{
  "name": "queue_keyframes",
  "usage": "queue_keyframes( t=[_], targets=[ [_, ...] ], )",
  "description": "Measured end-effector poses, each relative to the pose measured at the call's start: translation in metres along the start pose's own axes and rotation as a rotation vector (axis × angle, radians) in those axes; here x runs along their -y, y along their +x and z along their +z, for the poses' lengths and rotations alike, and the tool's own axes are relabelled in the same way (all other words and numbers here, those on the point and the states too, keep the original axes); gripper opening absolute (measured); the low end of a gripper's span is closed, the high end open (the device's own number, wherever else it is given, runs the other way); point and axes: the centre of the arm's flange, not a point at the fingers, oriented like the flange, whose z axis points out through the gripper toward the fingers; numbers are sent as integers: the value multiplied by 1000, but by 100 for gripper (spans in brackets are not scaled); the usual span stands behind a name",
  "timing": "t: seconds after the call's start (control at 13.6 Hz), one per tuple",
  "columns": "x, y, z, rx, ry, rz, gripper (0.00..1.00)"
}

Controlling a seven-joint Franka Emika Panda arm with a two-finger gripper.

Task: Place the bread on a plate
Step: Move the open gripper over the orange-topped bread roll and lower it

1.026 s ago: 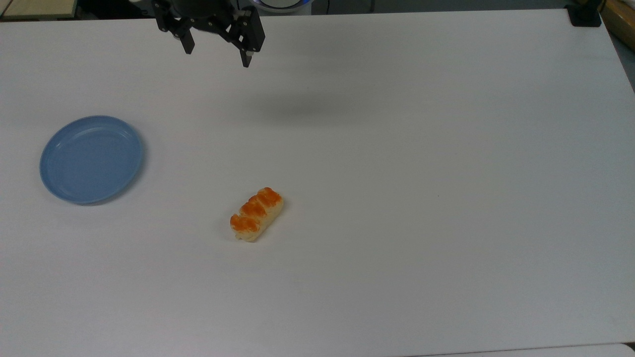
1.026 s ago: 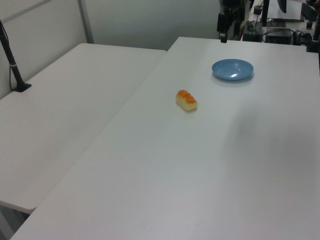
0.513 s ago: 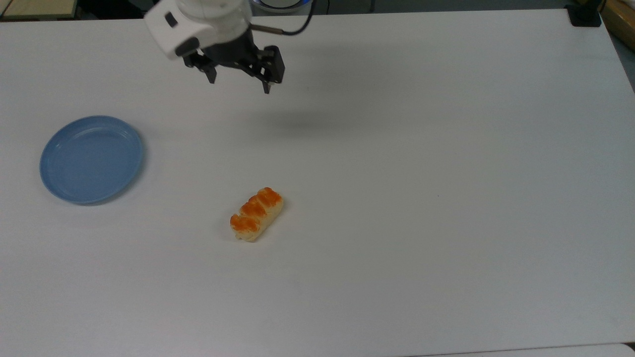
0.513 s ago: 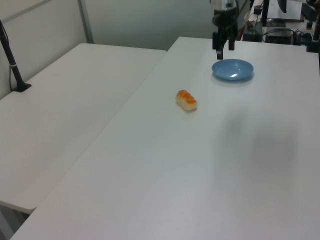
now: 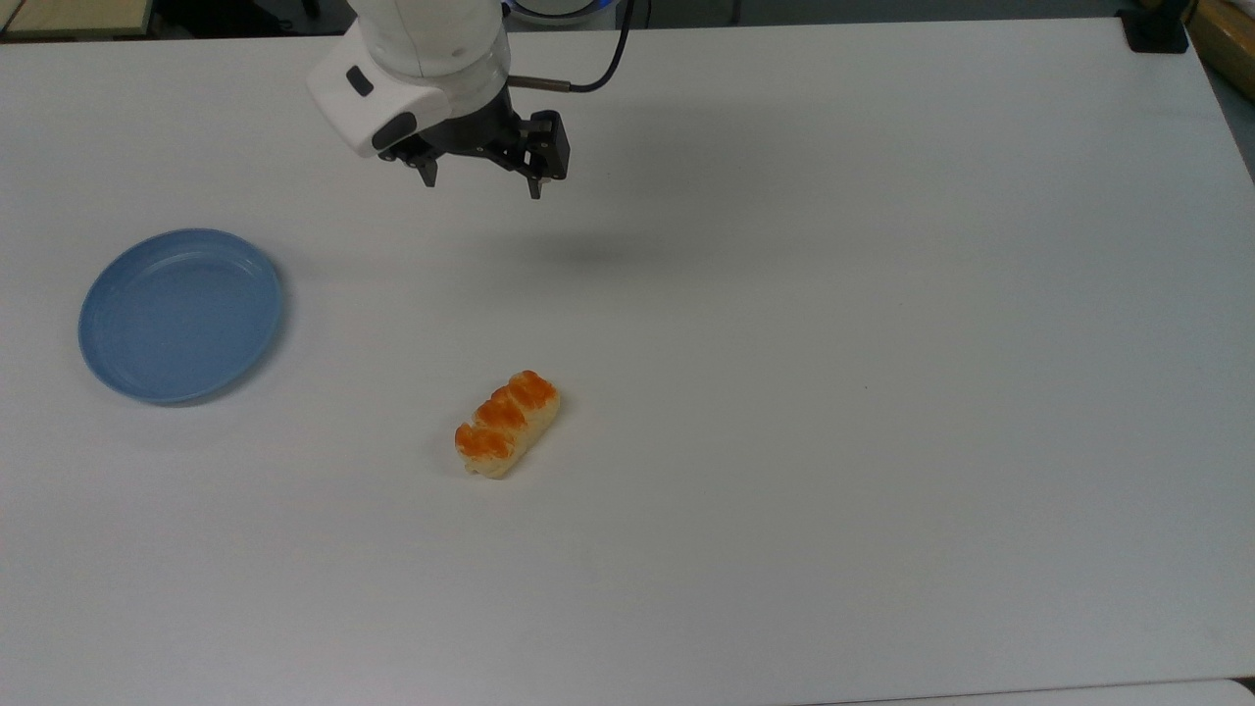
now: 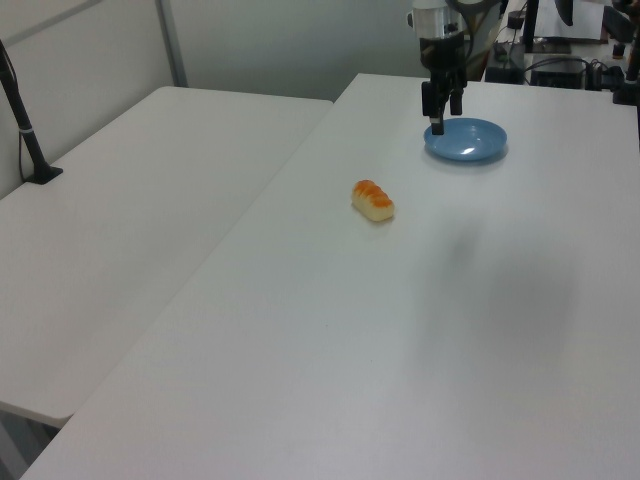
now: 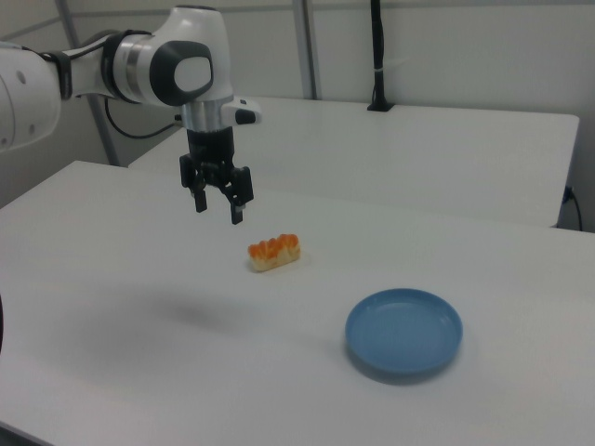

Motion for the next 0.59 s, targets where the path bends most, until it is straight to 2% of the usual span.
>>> queue_keyframes(
  t=[0.15,0.29,0.59],
  targets=[
    [4,10,12,-12,22,47,94],
    [8,38,31,-104,53,192,98],
    [11,66,56,-184,100,421,100]
  ],
)
